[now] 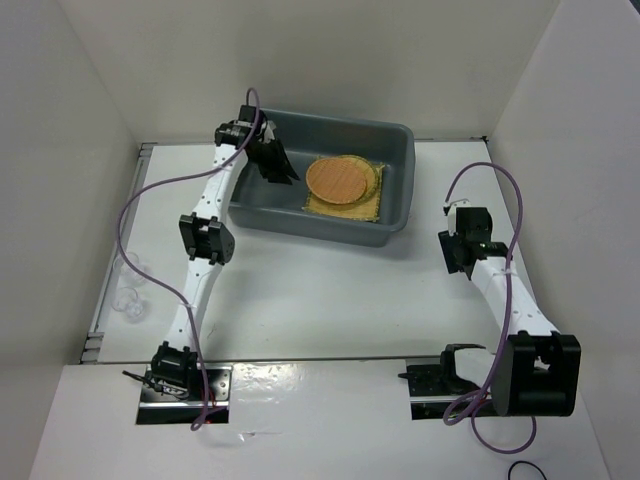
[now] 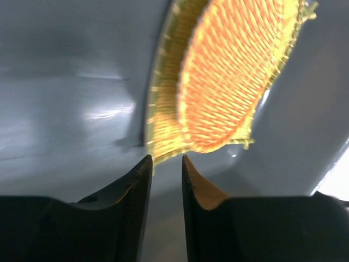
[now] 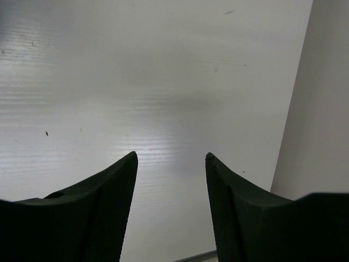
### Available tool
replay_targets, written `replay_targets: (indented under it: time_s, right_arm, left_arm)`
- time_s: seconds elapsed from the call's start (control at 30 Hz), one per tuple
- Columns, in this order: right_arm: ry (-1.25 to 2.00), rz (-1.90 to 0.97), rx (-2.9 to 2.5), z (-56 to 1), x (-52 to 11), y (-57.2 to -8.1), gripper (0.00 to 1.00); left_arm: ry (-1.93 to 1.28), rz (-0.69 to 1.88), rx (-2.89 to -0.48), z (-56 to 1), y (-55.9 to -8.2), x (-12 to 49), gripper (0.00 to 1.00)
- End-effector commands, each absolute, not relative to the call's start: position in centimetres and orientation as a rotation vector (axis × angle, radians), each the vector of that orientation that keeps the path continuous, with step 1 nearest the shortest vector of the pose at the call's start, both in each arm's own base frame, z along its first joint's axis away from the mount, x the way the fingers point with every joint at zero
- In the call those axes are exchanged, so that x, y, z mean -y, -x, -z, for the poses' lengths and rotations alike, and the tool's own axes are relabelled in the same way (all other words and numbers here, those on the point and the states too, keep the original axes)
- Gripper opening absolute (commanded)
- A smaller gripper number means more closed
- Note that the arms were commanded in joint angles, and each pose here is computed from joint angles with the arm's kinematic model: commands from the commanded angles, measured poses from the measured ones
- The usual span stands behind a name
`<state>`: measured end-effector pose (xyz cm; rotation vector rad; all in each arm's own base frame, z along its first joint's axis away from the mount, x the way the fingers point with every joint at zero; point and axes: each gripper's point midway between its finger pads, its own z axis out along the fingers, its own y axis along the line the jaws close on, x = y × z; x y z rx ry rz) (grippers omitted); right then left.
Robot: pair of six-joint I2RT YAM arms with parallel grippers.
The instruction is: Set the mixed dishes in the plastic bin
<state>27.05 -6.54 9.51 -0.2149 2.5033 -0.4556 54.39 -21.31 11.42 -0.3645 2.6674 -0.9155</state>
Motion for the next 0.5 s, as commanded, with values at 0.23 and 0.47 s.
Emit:
replay_targets:
  time_s: [0.23, 0.47]
  right_arm:
    - [0.196, 0.504, -2.434, -10.4, 6.3, -27.2, 0.58]
    - [0.202, 0.511, -2.432, -10.2, 6.2, -27.2, 0.59]
  left_arm:
    - [0.363, 1.133, -2.705, -10.3, -52.6, 28.0, 0.08]
    - [0.394, 1.203, -2.687, -9.5, -53.2, 29.4, 0.08]
